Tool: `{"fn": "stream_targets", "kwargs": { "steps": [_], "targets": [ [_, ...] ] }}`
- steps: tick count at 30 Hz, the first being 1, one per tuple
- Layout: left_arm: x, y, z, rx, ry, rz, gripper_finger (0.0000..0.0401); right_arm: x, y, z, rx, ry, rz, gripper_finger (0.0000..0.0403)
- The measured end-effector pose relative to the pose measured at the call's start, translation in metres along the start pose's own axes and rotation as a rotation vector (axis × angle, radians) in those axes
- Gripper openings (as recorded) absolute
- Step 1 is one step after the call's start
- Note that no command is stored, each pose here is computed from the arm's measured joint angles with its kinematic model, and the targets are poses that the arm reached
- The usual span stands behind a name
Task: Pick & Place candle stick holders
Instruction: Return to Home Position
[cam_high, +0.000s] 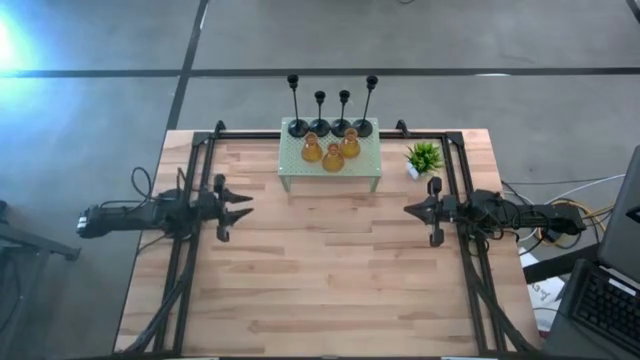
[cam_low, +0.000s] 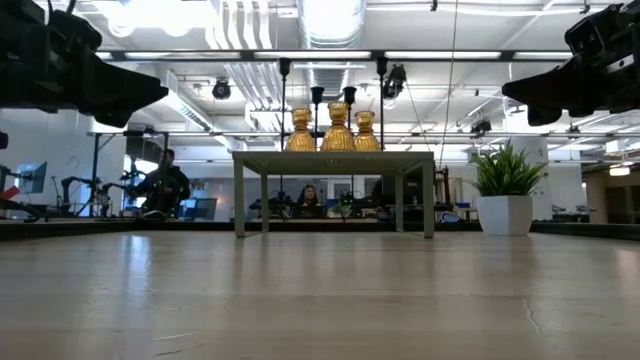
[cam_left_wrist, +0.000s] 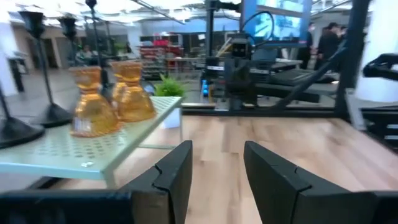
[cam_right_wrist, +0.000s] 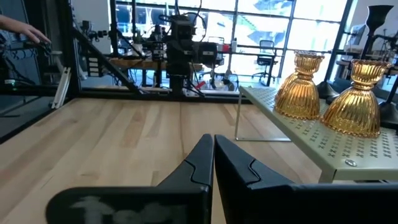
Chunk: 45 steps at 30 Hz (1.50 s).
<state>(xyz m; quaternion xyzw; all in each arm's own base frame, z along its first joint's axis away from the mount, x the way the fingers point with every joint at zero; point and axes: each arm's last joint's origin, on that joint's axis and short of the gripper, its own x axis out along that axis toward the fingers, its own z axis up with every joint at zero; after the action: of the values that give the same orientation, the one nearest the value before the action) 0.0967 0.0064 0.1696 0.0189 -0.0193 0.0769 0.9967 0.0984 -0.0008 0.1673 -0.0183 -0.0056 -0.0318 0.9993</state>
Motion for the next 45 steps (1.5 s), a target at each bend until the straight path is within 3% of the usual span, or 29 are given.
{"fn": "stream_targets", "kwargs": {
  "steps": [45],
  "targets": [
    [0.0001,-0.0004,0.0013,-0.019,-0.009,-0.014,0.0149,0.0,0.0,0.0001,0.0,0.0,-0.001,0.0009]
  ]
}}
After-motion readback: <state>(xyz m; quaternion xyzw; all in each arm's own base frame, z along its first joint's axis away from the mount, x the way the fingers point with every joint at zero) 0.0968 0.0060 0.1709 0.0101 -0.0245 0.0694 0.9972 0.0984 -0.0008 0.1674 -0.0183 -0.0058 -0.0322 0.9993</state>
